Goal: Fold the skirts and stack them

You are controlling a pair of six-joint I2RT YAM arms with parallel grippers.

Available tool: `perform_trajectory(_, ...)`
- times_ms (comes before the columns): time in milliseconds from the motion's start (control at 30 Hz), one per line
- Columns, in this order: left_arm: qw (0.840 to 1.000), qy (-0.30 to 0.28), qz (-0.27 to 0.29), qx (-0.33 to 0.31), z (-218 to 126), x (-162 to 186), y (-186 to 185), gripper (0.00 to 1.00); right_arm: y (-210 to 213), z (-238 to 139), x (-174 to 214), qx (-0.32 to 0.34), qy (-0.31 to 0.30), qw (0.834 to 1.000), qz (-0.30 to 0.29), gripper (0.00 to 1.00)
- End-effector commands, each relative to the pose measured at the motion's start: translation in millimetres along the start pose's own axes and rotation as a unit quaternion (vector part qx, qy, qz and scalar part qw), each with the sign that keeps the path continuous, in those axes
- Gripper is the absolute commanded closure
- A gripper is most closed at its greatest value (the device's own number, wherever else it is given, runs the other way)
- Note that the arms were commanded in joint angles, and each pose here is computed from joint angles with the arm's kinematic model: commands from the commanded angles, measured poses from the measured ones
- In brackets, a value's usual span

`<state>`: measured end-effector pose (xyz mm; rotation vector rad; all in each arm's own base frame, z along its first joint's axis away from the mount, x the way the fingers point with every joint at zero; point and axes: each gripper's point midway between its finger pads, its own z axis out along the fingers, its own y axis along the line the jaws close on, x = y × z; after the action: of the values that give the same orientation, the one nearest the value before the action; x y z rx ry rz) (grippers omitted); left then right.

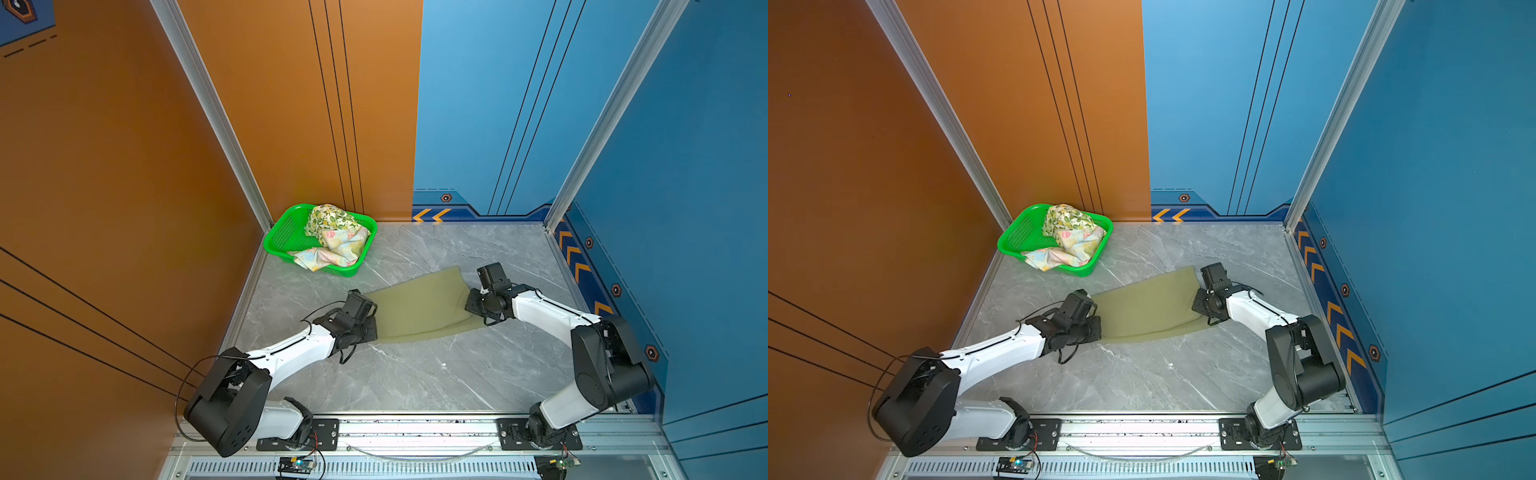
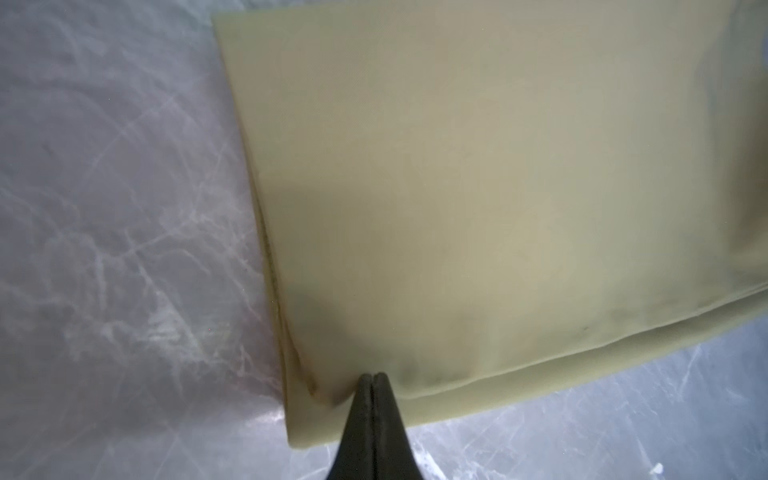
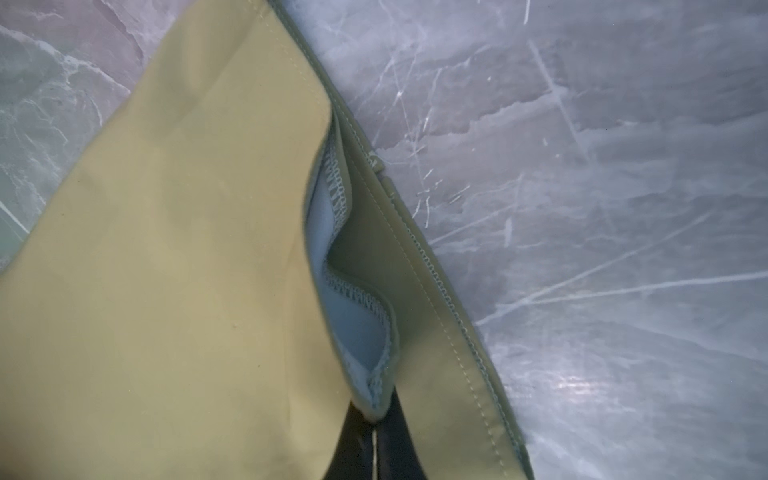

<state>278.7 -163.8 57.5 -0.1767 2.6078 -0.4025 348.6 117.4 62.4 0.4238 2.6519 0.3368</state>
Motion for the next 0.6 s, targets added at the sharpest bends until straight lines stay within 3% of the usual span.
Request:
perform_trajectory(0,1.000,-0.016,0.002,0.010,-13.2,-16.5,-3.9,1.00,5.4,-23.1,-13.1,0.007,-0.021,1.000,-0.017,1.00)
perform_trajectory(500,0.999,-0.022,-0.010,0.022,-32.1,-10.5,5.5,1.00,1.4,-46.1,2.5,0.016,-0.021,0.999,-0.026,1.00)
perform_trajectory(567,1.000,-0.014,-0.013,0.022,-27.7,-4.0,7.1,0.89,-2.0,-42.7,8.5,0.020,-0.014,0.999,-0.027,1.00)
